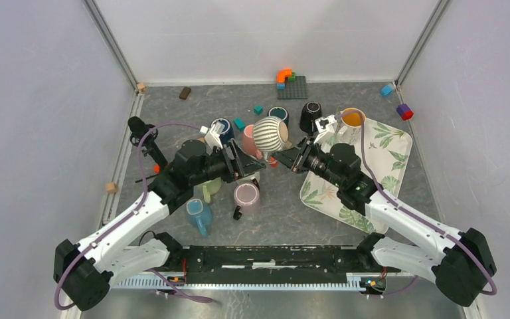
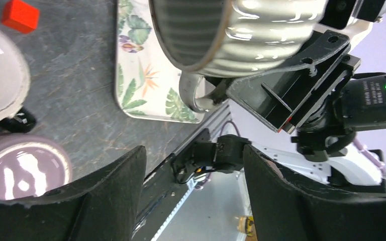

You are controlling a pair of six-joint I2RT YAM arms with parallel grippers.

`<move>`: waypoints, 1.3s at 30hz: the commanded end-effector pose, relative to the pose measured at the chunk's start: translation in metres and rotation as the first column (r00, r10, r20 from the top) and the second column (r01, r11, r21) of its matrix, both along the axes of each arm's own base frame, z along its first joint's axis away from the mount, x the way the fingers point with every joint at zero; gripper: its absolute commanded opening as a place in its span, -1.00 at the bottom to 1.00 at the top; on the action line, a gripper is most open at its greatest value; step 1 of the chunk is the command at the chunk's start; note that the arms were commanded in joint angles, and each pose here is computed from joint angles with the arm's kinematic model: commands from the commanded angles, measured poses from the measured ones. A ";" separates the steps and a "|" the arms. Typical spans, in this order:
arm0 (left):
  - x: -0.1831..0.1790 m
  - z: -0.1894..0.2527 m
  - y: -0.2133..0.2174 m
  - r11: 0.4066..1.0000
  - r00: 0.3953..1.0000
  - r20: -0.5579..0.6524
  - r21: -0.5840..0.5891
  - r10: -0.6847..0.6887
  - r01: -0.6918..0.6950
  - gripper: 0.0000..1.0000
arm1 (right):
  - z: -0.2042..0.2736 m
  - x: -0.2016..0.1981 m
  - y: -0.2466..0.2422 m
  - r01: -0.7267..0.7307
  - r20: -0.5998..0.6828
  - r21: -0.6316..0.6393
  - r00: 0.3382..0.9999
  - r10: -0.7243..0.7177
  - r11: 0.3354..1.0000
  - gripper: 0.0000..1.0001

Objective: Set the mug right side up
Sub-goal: Turn over the cup at the corner of the board.

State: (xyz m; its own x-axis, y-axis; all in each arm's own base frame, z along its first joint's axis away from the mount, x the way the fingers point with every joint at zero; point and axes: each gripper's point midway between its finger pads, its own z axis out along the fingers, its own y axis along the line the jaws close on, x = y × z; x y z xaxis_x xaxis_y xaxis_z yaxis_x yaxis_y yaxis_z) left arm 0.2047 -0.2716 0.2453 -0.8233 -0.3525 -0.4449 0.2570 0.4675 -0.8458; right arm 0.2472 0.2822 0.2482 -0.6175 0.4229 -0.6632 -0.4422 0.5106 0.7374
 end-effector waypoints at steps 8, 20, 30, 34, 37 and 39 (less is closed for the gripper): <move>0.008 0.059 -0.028 0.947 0.997 0.047 -0.312 -0.068 0.080 0.20 | 0.099 -0.021 0.011 -0.165 0.193 0.392 0.977 0.095 0.905 -1.00; 0.008 0.069 -0.032 0.927 0.994 0.071 -0.359 -0.085 0.105 -0.18 | 0.105 -0.027 0.011 -0.193 0.194 0.443 0.974 0.116 0.876 -1.00; 0.007 0.066 -0.035 0.924 0.992 0.074 -0.361 -0.106 0.126 -0.35 | 0.105 -0.031 0.014 -0.224 0.190 0.473 0.970 0.150 0.852 -1.00; 0.008 0.069 -0.036 0.921 0.990 0.088 -0.367 -0.107 0.132 -0.25 | 0.102 -0.032 0.015 -0.229 0.186 0.471 0.970 0.158 0.852 -1.00; 0.009 0.071 -0.037 0.918 0.990 0.091 -0.373 -0.106 0.133 -0.25 | 0.100 -0.033 0.015 -0.236 0.184 0.466 0.968 0.168 0.852 -1.00; 0.010 0.072 -0.038 0.915 0.990 0.091 -0.380 -0.109 0.135 -0.25 | 0.100 -0.034 0.016 -0.241 0.182 0.465 0.968 0.174 0.852 -1.00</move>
